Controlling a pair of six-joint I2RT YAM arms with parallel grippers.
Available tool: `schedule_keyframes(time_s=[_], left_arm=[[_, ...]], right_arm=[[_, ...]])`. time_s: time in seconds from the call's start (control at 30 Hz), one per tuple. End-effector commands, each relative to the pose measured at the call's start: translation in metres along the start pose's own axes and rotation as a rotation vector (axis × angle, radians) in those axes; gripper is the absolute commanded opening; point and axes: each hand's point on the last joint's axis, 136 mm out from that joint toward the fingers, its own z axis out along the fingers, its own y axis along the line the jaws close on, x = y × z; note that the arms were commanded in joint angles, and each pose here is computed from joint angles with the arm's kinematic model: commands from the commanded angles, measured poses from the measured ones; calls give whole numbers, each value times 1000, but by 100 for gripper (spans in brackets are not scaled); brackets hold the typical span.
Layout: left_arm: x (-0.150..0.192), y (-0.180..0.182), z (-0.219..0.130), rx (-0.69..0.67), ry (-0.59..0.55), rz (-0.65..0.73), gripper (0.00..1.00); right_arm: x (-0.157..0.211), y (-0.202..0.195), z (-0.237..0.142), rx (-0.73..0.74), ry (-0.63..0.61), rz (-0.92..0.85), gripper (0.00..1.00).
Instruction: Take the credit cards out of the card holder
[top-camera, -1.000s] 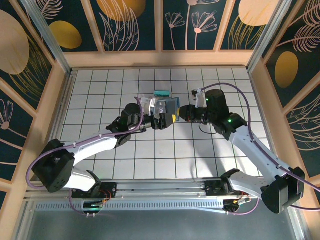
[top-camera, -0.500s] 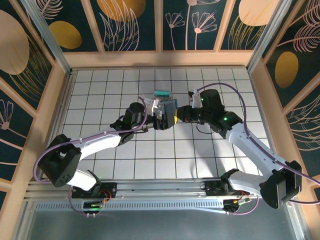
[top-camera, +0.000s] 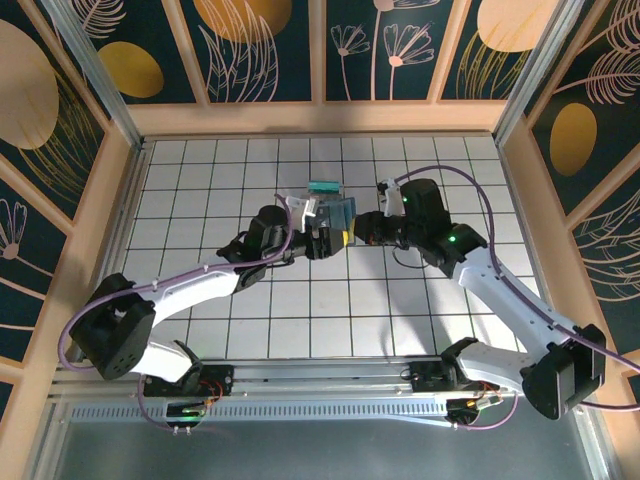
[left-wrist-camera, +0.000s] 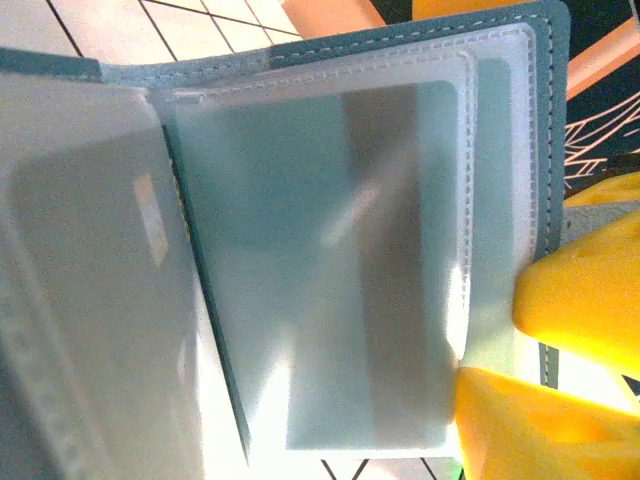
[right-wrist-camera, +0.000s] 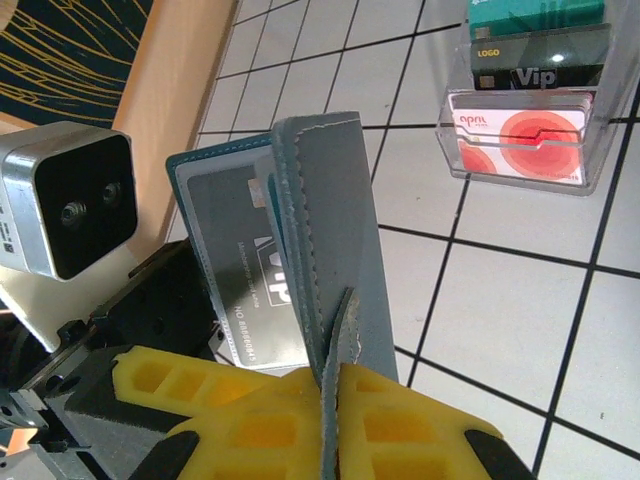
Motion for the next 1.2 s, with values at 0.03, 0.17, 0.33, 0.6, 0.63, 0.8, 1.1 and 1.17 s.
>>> schedule_keyframes(time_s=[0.03, 0.17, 0.33, 0.6, 0.63, 0.8, 1.1, 1.17], left_arm=[[-10, 0, -7, -24, -39, 3, 61], [-11, -4, -11, -12, -47, 5, 72], [-14, -15, -17, 40, -65, 15, 99], [-19, -20, -19, 51, -85, 23, 99], [-19, -16, -18, 35, -82, 21, 99], [-8, 2, -7, -28, -36, 5, 84], [-2, 8, -4, -41, -21, -12, 31], [-4, 3, -6, -18, -28, -13, 20]], right_arm=[[-17, 20, -17, -97, -70, -15, 0], [-19, 19, -20, -103, -79, -14, 0], [-18, 19, -22, -100, -77, -19, 0], [-19, 21, -23, -101, -73, -25, 0], [-20, 20, -23, -91, -68, -25, 0], [-21, 11, -20, 21, -42, -32, 0], [-26, 14, -25, 27, -71, -44, 0], [-27, 19, -26, -7, -88, -47, 0]])
